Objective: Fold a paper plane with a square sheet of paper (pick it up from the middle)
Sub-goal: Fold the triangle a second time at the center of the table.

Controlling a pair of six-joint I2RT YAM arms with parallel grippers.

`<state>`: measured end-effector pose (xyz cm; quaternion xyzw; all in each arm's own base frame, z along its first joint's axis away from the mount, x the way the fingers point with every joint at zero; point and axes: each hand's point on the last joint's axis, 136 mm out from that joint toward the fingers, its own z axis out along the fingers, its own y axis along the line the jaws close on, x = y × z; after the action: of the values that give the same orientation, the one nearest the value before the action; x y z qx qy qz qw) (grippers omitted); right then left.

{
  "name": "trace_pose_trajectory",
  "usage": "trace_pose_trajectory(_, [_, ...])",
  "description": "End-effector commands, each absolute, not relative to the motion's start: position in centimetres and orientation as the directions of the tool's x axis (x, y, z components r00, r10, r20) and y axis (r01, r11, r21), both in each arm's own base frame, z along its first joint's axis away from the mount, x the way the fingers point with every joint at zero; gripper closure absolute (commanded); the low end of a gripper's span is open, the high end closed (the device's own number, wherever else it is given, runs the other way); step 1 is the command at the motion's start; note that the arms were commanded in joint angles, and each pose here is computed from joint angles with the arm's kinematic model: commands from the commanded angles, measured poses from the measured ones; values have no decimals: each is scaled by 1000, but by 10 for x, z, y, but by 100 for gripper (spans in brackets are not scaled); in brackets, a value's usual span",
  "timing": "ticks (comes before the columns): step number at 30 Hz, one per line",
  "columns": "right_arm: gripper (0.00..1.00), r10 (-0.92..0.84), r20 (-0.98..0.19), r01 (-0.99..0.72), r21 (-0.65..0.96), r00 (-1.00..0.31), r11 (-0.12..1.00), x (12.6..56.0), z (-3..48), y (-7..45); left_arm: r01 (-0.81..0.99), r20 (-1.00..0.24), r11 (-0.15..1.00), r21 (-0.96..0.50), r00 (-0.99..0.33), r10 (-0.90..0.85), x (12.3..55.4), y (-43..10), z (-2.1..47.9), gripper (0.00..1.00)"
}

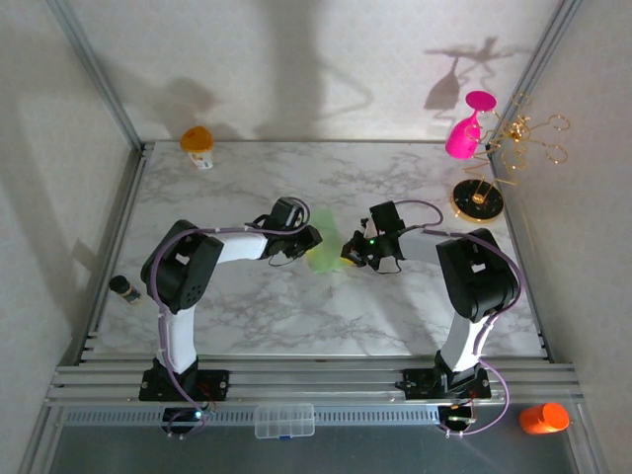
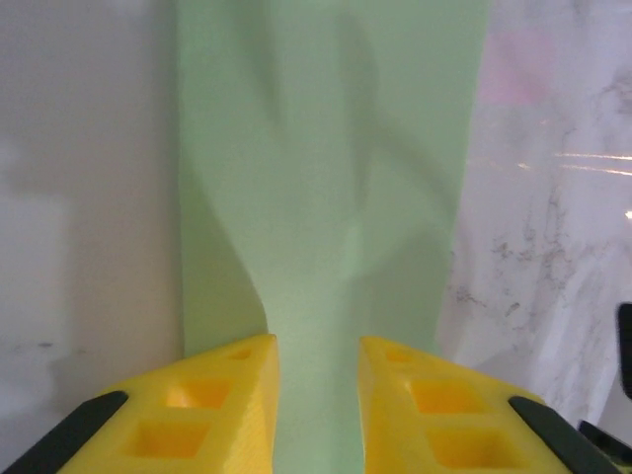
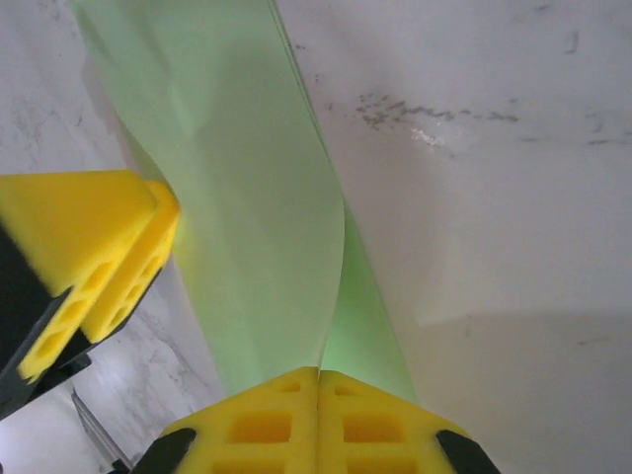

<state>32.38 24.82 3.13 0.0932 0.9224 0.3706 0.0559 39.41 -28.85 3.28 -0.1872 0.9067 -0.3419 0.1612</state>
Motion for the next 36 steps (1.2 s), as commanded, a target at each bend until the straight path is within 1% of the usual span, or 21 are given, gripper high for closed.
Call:
trace_pose_trajectory(1, [100,220,-31,142,675,-975,725,317,29,239,-101,-264,636,-765,-852,-453,408,-293,87,70])
trace_pose_trajectory(3, [100,226,-24,151,677,-974,721,312,29,238,-106,-275,645,-757,-844,-461,408,-290,87,70])
trace_pose_trajectory(7, [100,246,2,179,689,-969,702,299,33,237,-151,-253,660,-736,-843,-475,406,-284,66,71])
trace_pose_trajectory(12, [100,293,27,229,695,-956,681,285,35,234,-187,-245,675,-714,-836,-491,407,-279,55,74])
trace_pose_trajectory(17, [100,308,32,242,696,-951,676,282,36,233,-211,-232,696,-686,-843,-485,403,-275,39,77])
trace_pose_trajectory(20, [100,296,28,231,696,-955,680,282,38,235,-229,-205,700,-676,-854,-478,401,-277,26,79])
trace_pose_trajectory(25, [100,258,-11,177,701,-966,691,287,46,241,-249,-181,712,-656,-865,-469,397,-276,10,81])
trace_pose_trajectory(36, [100,134,-92,20,751,-987,660,301,62,278,-242,-171,726,-644,-879,-445,393,-277,1,82])
